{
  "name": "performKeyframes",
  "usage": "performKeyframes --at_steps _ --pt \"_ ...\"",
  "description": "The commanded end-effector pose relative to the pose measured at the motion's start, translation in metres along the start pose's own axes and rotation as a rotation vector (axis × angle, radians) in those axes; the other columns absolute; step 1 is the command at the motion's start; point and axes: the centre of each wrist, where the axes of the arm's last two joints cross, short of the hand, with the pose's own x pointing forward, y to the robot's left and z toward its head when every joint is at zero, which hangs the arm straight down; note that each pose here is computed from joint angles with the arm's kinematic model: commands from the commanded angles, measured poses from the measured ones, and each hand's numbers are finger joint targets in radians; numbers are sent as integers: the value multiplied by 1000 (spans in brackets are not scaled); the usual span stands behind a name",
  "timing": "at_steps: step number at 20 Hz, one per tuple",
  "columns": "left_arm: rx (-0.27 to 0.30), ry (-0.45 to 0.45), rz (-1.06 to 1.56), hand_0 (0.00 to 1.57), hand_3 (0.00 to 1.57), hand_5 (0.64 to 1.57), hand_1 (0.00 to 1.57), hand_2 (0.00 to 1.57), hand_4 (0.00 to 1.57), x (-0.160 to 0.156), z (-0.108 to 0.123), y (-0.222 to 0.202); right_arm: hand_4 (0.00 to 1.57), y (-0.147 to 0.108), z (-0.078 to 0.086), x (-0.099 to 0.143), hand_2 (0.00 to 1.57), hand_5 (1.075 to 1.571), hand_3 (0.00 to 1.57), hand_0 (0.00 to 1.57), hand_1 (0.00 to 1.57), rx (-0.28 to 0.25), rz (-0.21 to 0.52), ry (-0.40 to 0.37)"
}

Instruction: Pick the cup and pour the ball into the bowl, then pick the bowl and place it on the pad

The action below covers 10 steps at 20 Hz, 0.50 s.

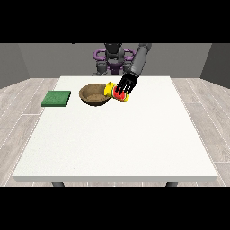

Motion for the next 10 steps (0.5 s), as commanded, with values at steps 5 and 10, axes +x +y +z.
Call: performKeyframes --at_steps 5,10 --pt "-12 -178 -370 1337 1571 1537 1337 1503 816 34 -13 -13 370 4 -13 -17 0 1565 0 0 0 10 -7 58" --pt "-170 -332 -561 1365 1459 1483 1365 1389 914 60 23 -49 382 -2 -4 -43 0 1566 0 0 0 -22 3 124"
